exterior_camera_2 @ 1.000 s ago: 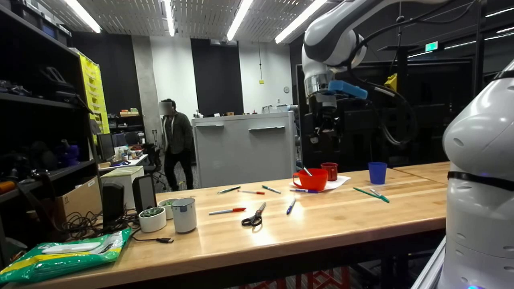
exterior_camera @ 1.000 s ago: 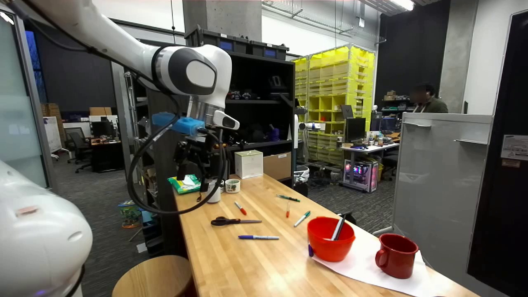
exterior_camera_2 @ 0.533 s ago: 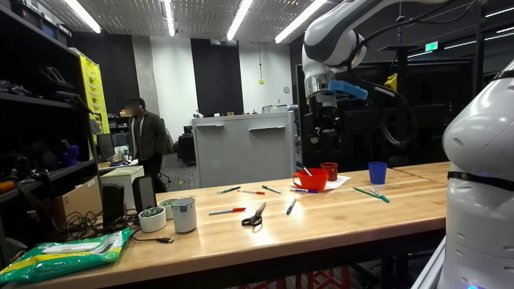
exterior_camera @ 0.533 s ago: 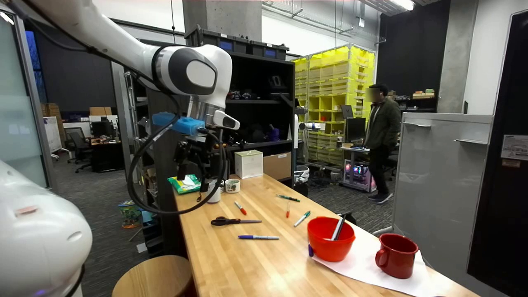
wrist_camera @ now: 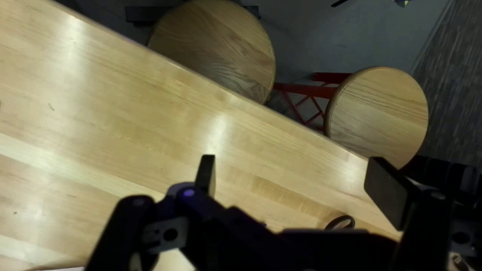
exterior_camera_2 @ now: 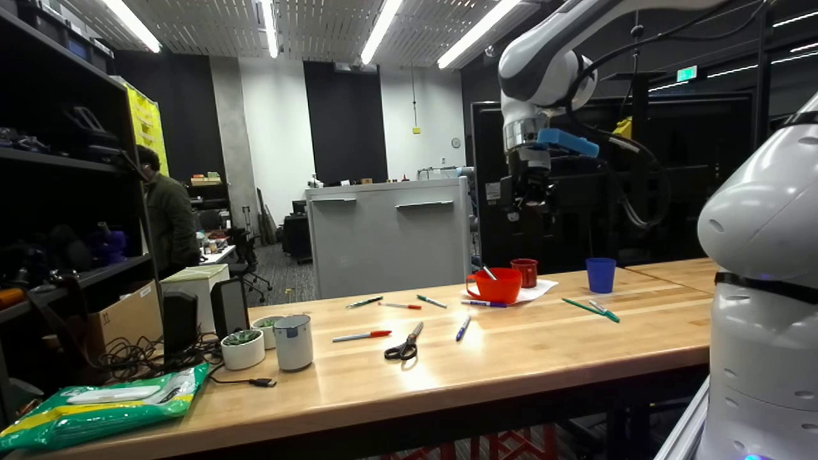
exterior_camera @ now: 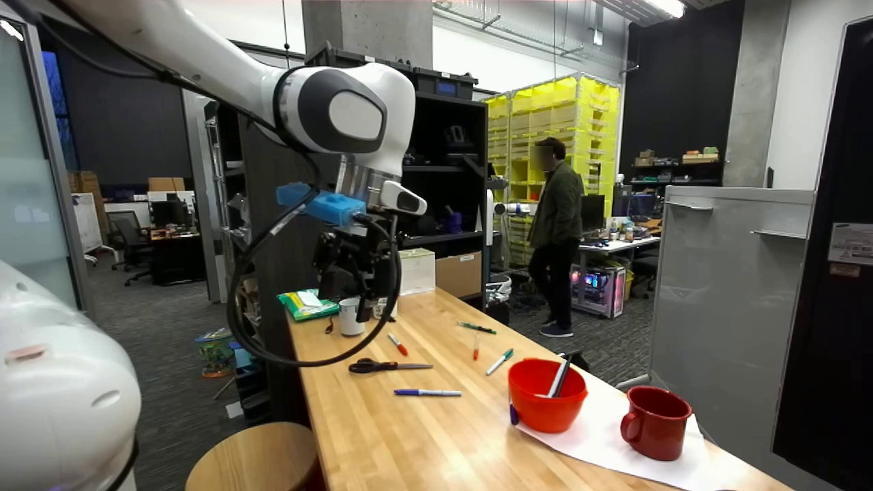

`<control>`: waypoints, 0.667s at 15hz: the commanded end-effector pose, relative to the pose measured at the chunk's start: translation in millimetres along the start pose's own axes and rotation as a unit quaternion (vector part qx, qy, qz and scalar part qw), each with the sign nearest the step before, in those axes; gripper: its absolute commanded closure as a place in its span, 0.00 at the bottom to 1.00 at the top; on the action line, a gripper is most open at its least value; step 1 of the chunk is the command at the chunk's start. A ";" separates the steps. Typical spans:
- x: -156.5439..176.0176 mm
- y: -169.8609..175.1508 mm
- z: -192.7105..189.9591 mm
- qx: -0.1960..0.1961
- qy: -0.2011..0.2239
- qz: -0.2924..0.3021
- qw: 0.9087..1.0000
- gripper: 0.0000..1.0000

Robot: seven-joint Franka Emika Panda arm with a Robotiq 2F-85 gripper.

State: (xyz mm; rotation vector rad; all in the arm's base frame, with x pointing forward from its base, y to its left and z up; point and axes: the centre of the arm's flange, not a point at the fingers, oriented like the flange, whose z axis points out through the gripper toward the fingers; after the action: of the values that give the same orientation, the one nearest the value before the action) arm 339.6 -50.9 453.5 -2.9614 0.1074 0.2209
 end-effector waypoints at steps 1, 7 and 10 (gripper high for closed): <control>12.1 52.1 -25.2 -0.015 0.033 0.019 0.999 0.00; 7.9 95.2 -49.1 -0.037 0.091 0.069 0.993 0.00; 10.2 96.6 -50.6 -0.038 0.093 0.071 0.992 0.00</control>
State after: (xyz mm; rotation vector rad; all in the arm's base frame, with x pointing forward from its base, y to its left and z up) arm 348.8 -155.3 485.5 -3.0465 0.3399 -0.0349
